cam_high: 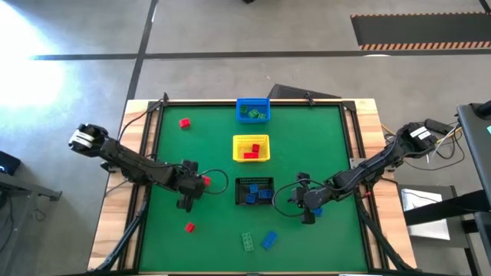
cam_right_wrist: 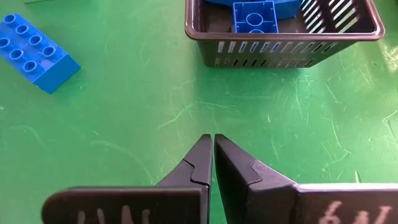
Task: Sort & place blocks by color
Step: Put the green game piece into the blue bin
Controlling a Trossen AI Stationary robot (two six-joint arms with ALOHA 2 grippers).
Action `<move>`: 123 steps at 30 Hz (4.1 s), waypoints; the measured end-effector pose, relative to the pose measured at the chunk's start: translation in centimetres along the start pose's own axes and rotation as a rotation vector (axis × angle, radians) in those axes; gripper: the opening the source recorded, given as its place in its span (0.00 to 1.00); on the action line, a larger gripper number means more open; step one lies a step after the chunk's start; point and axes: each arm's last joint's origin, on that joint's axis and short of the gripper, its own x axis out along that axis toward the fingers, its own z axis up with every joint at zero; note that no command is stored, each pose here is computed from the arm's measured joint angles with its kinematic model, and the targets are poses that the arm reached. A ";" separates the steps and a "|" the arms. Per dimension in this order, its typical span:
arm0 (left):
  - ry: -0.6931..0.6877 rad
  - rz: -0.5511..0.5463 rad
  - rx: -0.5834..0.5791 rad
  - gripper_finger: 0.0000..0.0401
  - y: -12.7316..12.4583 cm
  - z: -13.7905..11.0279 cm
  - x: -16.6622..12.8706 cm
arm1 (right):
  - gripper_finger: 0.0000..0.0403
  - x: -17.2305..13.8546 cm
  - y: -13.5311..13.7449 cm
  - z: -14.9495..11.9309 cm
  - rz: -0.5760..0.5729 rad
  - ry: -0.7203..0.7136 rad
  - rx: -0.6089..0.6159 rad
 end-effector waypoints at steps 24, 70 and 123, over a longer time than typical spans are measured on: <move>-0.608 0.208 -0.352 0.30 16.3 8.2 -5.9 | 0.02 0.0 0.1 0.2 0.006 -0.021 -0.008; -0.429 0.222 -0.588 0.30 31.9 11.8 1.4 | 0.02 0.0 -0.1 0.0 -0.019 -0.024 -0.039; -0.525 0.173 -0.585 0.36 33.6 11.5 3.7 | 0.02 0.0 -0.1 0.0 -0.019 -0.024 -0.047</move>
